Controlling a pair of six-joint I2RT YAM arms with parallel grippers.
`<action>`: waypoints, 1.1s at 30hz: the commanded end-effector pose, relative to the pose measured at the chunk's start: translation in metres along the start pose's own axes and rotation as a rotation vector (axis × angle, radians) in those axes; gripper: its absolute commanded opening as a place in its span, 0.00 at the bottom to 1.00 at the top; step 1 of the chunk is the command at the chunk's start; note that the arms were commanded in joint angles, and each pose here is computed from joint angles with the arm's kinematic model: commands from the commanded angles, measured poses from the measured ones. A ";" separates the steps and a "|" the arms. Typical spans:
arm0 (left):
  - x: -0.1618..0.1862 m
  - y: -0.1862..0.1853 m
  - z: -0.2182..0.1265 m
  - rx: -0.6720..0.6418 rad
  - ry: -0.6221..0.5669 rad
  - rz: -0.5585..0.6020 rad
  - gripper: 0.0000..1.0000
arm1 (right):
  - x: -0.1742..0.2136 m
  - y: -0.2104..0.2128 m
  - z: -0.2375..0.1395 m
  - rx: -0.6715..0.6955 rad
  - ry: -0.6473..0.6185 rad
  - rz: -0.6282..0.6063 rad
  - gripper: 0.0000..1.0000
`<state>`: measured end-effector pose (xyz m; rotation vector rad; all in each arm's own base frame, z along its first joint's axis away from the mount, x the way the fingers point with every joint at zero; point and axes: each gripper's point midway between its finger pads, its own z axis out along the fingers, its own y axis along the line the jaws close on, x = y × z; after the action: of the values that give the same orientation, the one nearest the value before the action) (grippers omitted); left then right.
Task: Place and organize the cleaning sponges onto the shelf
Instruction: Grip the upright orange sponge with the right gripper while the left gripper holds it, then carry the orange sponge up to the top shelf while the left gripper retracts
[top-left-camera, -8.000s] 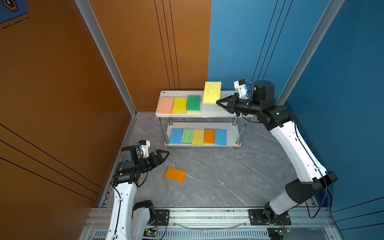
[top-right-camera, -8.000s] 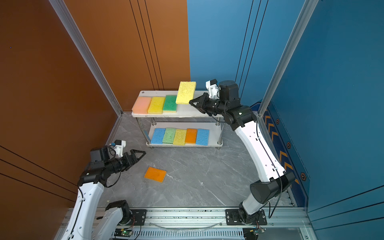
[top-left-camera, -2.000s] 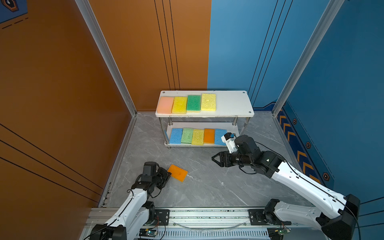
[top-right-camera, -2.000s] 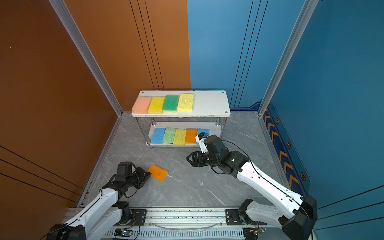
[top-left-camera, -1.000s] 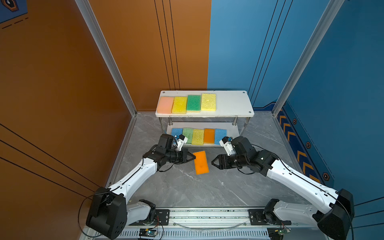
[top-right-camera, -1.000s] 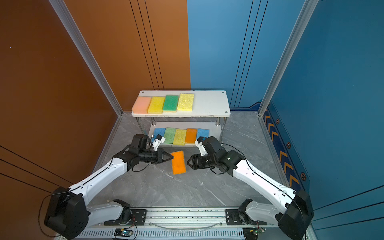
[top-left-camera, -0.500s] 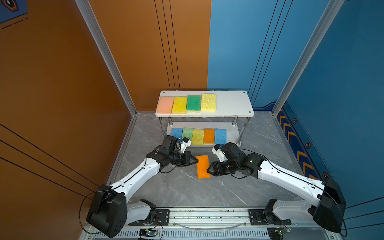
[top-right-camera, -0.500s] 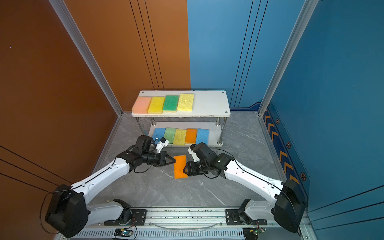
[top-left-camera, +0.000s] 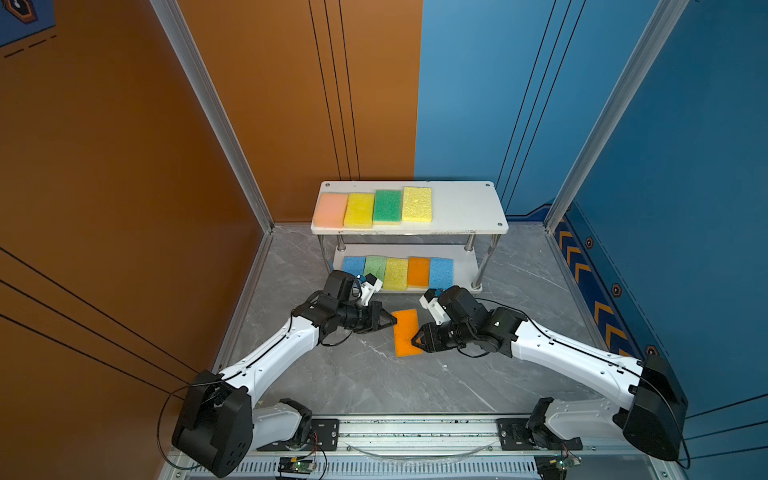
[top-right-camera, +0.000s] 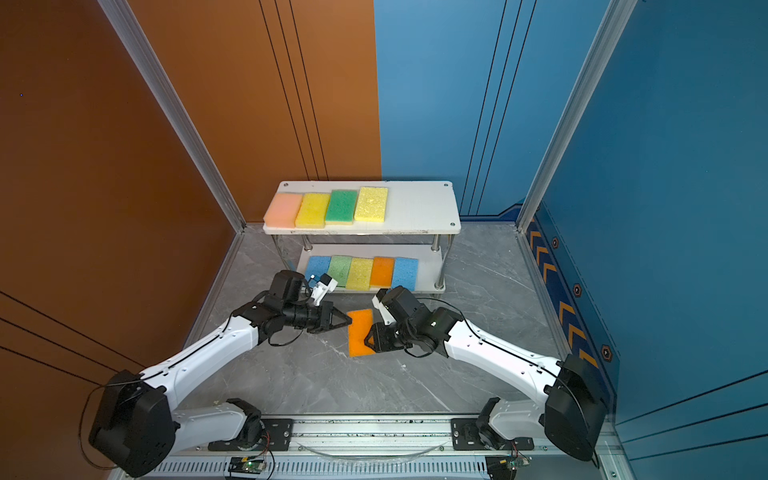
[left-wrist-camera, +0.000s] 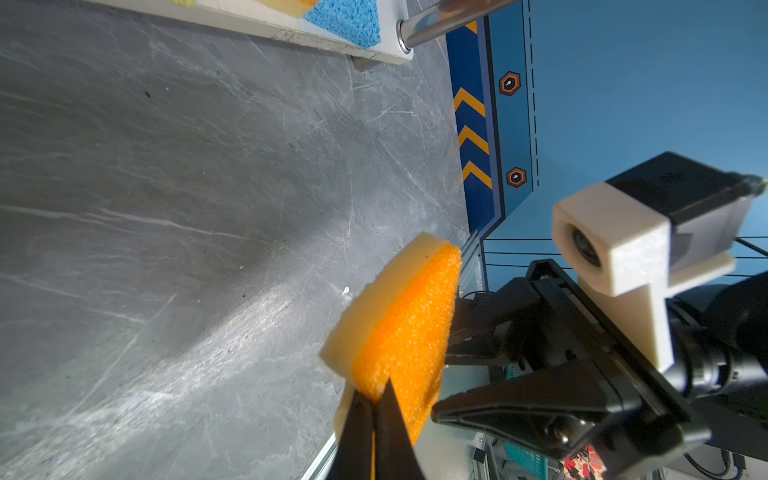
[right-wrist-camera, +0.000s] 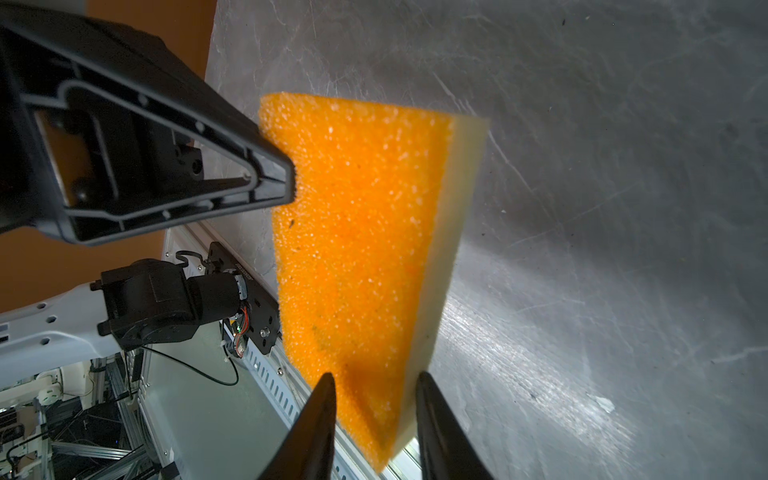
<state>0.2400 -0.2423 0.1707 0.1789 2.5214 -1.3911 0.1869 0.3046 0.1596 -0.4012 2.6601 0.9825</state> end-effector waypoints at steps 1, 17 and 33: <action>0.000 -0.011 -0.002 0.034 -0.005 0.026 0.00 | 0.001 -0.002 0.005 0.011 -0.001 0.001 0.25; 0.000 -0.011 -0.001 0.033 -0.006 0.020 0.00 | 0.001 -0.001 0.005 0.013 -0.006 -0.002 0.05; -0.012 -0.013 -0.033 0.039 -0.098 0.005 0.57 | -0.002 -0.002 0.001 0.025 -0.024 -0.003 0.05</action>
<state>0.2464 -0.2293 0.1952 0.1292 2.4322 -1.4051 0.1859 0.3055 0.1588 -0.3959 2.6613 0.9749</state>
